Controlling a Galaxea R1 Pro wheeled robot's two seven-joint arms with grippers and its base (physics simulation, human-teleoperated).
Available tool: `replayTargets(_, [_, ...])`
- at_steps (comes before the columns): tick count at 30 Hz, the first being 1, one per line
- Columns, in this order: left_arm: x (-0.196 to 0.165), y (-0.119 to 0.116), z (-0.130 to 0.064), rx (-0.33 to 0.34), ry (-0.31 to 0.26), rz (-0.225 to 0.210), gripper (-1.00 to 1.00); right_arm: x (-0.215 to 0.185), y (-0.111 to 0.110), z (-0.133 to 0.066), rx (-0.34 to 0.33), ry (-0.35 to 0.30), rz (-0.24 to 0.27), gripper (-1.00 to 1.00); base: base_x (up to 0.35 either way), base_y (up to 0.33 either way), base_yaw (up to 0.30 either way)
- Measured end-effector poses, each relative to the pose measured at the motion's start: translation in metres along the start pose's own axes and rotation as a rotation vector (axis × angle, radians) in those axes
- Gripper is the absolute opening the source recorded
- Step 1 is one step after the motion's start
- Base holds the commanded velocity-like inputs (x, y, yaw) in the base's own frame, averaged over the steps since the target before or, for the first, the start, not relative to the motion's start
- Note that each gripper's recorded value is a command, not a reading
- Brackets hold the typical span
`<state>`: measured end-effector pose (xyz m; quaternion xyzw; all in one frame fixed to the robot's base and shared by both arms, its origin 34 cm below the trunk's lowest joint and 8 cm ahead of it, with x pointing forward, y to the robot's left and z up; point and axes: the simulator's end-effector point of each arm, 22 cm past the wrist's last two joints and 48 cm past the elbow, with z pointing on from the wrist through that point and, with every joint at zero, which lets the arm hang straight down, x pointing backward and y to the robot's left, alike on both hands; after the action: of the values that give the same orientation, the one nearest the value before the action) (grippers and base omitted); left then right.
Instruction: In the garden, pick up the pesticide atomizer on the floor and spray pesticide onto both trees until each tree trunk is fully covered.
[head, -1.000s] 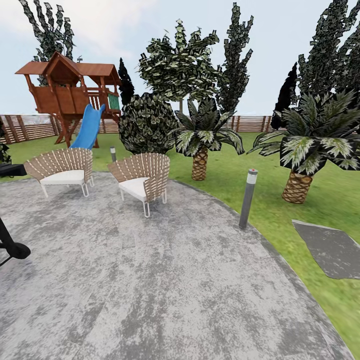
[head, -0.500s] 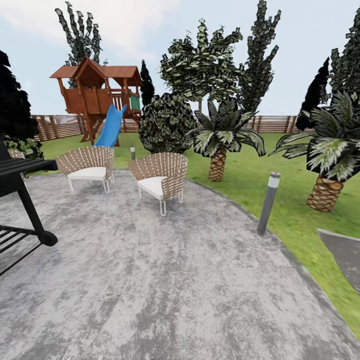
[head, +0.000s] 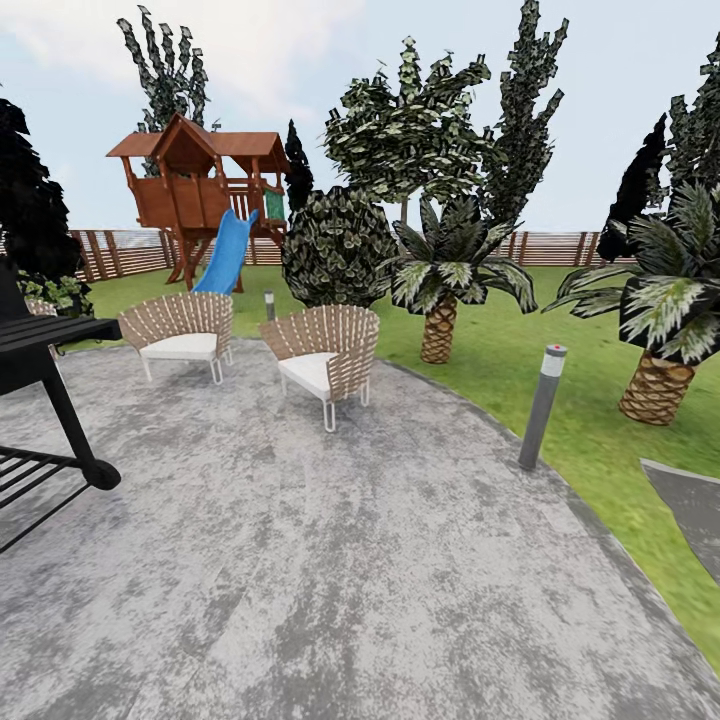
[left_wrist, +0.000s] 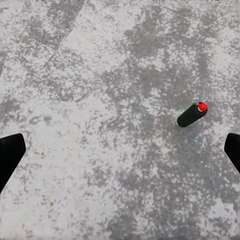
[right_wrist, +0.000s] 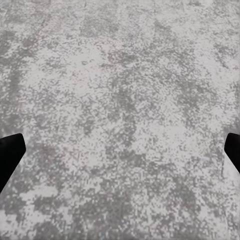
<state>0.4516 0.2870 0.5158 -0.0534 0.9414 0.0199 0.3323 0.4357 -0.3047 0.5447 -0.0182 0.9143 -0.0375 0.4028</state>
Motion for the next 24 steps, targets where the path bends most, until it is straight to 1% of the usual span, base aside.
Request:
replayTargets(7, [-0.002, 0.000, 0.000, 0.001, -0.003, 0.000, 1.00, 0.002, 0.000, 0.000, 0.000, 0.004, 0.000, 1.00, 0.000, 0.000, 0.000])
replayTargets(24, [0.019, -0.001, 0.022, 0.002, -0.002, 0.000, 1.00, 0.025, 0.002, 0.018, 0.000, 0.004, 0.001, 1.00, 0.000, 0.000, 0.000])
